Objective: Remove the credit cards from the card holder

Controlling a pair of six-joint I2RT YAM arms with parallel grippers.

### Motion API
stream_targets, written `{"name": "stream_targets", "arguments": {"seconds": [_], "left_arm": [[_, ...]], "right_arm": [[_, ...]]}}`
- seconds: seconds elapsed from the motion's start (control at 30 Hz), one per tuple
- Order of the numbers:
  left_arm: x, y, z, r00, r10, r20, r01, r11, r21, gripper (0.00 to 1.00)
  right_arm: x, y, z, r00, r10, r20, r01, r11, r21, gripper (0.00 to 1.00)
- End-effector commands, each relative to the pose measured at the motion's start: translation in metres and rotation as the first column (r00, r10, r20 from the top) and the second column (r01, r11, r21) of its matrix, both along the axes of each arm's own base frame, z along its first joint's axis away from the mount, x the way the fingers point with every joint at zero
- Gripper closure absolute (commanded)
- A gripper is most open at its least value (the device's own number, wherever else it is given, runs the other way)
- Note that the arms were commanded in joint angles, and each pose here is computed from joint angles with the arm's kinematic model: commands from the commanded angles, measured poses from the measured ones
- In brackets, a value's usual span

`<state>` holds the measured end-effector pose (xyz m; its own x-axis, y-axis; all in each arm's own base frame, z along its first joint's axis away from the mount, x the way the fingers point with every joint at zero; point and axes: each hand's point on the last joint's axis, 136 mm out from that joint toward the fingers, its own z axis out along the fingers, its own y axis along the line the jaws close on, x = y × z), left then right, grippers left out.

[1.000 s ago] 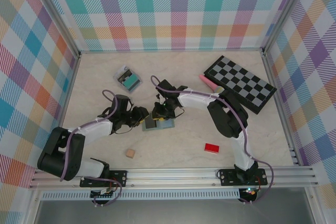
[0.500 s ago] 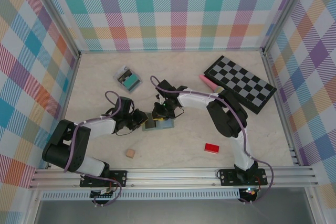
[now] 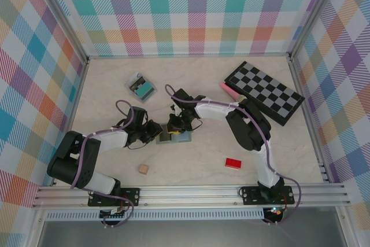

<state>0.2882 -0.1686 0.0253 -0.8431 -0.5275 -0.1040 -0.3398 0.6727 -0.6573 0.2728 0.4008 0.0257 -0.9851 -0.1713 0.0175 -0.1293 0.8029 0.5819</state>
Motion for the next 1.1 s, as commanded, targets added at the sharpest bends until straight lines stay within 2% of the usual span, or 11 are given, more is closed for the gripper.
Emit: {"name": "stream_targets", "arguments": {"seconds": [0.0,1.07], "left_arm": [[-0.015,0.003,-0.019,0.997,-0.017,-0.075,0.020,0.999,0.040,0.83],[-0.021,0.017,-0.020,0.994,-0.012,-0.111,0.027,0.990,0.142,0.86]], "right_arm": [[-0.008,0.000,-0.011,0.999,0.026,-0.027,-0.026,1.000,-0.003,0.83],[-0.005,-0.026,-0.006,1.000,0.003,0.021,-0.002,1.000,-0.026,0.96]]}}
